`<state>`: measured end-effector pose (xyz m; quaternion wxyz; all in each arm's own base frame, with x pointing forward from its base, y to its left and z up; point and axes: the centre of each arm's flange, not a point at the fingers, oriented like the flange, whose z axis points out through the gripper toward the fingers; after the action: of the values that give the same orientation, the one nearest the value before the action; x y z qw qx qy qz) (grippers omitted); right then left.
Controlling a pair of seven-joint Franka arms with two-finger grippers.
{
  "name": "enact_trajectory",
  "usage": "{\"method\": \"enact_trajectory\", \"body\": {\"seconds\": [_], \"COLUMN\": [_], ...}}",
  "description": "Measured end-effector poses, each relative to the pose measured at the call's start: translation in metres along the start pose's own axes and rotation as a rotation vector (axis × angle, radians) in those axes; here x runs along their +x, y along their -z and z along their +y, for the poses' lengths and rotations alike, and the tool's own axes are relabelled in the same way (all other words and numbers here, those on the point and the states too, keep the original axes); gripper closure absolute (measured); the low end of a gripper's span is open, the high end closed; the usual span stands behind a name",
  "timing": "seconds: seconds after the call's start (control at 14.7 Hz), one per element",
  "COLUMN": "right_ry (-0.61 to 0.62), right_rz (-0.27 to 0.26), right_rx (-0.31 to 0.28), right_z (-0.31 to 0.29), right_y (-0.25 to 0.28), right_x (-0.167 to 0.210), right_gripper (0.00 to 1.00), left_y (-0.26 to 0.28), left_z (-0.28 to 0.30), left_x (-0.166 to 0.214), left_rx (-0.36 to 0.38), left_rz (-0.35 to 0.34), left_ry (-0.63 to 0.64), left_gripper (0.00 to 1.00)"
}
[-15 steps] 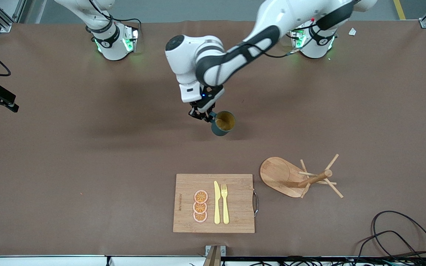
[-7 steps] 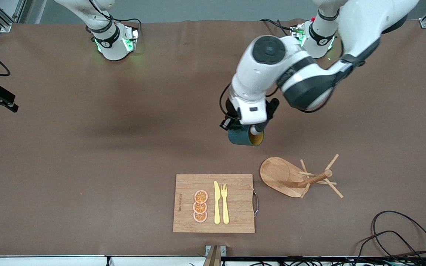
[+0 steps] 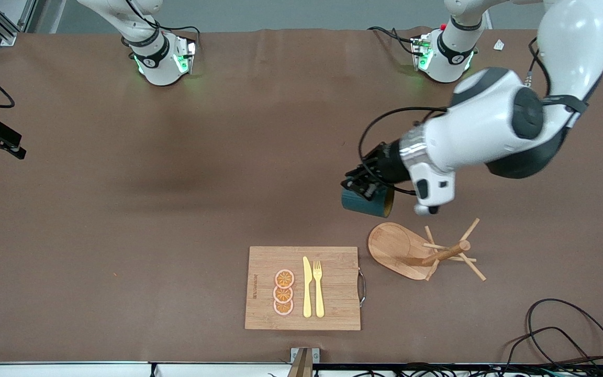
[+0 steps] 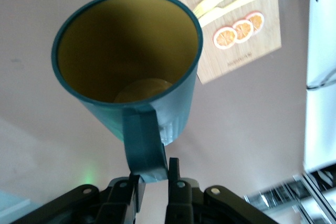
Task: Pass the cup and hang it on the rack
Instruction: 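Lift the mug with the left gripper and carry it to the rack, then hang the mug handle on a rack peg with the left gripper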
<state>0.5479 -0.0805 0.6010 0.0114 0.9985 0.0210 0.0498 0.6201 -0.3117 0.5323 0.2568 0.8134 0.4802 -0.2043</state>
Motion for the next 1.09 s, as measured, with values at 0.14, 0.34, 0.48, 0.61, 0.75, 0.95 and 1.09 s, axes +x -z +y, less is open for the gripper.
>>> {"method": "enact_trajectory", "body": {"seconds": [0.14, 0.34, 0.48, 0.61, 0.75, 0.95, 1.09], "right_ry": [0.0, 0.001, 0.001, 0.001, 0.002, 0.002, 0.002], "right_rz": [0.0, 0.0, 0.0, 0.0, 0.0, 0.0, 0.0], "right_rx": [0.0, 0.0, 0.0, 0.0, 0.0, 0.0, 0.0], "right_z": [0.0, 0.0, 0.0, 0.0, -0.001, -0.001, -0.001], "right_y": [0.0, 0.0, 0.0, 0.0, 0.0, 0.0, 0.0], "right_x": [0.0, 0.0, 0.0, 0.0, 0.0, 0.0, 0.0], "right_gripper": [0.0, 0.0, 0.0, 0.0, 0.0, 0.0, 0.0], "left_y": [0.015, 0.019, 0.023, 0.026, 0.023, 0.015, 0.012], "left_z": [0.001, -0.001, -0.003, -0.005, -0.006, -0.008, -0.009], "left_x": [0.019, 0.043, 0.066, 0.09, 0.106, 0.114, 0.117], "left_rx": [-0.034, -0.068, -0.088, -0.108, -0.119, -0.133, -0.142], "left_rz": [-0.086, -0.195, -0.257, -0.307, -0.342, -0.368, -0.38], "left_ry": [-0.003, -0.039, -0.06, -0.07, -0.08, -0.09, -0.1], "left_gripper": [0.79, 0.79, 0.79, 0.79, 0.79, 0.79, 0.79]}}
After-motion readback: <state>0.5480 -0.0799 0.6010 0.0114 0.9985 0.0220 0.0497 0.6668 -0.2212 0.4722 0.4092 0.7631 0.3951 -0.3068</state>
